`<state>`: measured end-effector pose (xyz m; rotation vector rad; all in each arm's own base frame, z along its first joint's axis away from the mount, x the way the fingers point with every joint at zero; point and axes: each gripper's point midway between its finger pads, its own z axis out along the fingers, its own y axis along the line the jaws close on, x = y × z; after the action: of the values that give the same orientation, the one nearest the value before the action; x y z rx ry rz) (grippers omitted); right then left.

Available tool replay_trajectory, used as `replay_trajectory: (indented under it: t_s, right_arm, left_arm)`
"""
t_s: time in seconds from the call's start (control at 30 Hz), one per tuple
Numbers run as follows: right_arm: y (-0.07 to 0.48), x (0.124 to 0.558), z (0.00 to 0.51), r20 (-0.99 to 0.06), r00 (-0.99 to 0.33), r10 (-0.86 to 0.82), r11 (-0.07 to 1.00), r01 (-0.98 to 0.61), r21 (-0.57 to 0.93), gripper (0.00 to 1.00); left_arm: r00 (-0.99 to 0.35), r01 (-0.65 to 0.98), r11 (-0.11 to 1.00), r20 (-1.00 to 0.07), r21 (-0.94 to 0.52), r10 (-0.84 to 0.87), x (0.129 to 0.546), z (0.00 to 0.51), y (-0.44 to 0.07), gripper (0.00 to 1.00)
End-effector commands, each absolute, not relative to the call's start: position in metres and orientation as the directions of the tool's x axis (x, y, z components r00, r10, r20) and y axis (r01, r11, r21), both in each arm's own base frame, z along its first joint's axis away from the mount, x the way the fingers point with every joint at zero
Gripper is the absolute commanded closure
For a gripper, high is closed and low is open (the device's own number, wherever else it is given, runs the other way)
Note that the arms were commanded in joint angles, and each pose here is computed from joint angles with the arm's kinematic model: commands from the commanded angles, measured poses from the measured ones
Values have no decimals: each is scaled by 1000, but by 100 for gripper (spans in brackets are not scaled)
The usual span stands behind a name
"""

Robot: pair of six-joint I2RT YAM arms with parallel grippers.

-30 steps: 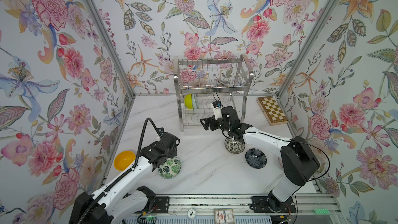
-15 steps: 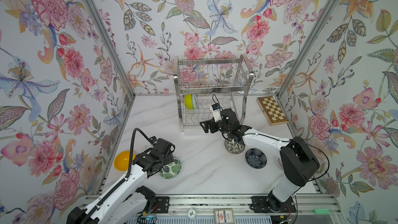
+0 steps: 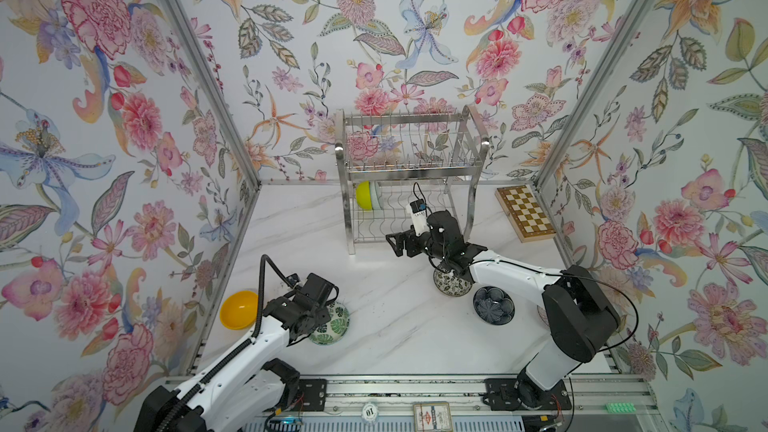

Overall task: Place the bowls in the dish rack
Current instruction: 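Lower the left gripper onto the green leaf-patterned bowl rim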

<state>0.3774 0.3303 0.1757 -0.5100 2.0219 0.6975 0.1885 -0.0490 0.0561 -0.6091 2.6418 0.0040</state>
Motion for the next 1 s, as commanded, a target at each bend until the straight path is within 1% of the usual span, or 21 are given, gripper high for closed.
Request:
replay_trajectory:
  t_s: [0.0, 0.17, 0.27, 0.33, 0.43, 0.5, 0.57, 0.73, 0.97]
  right_arm:
    - [326, 376, 188, -883, -464, -68, 759, -599, 257, 2]
    - [323, 377, 191, -889, -454, -61, 766, -593, 250, 1]
    - [322, 377, 191, -891, -451, -61, 770, -589, 245, 1]
    - [321, 377, 192, -892, -449, -61, 772, -587, 243, 1]
    - [321, 378, 190, -890, -451, -63, 773, -586, 242, 1]
    - [321, 378, 191, -889, -453, -63, 774, -585, 243, 2]
    - [322, 378, 191, -890, -452, -64, 774, -586, 242, 2]
    - [318, 380, 191, -889, -454, -63, 788, -569, 235, 1]
    - [299, 389, 187, -869, -489, -80, 859, -477, 189, 2]
  left_arm:
    - [-816, -416, 904, -400, -97, -418, 189, 51, -50, 45]
    - [-829, -399, 908, -371, -130, -418, 188, 40, -58, 54]
    - [-833, -392, 907, -361, -150, -420, 189, 34, -63, 70]
    - [-832, -389, 909, -365, -152, -417, 191, 33, -64, 73]
    - [-832, -375, 913, -376, -160, -408, 197, 36, -67, 82]
    - [-831, -369, 915, -382, -164, -404, 202, 37, -70, 84]
    - [-830, -366, 914, -383, -174, -405, 207, 38, -74, 91]
    - [-831, -355, 913, -379, -202, -407, 218, 37, -84, 99]
    - [-827, -337, 911, -388, -236, -407, 241, 41, -100, 100]
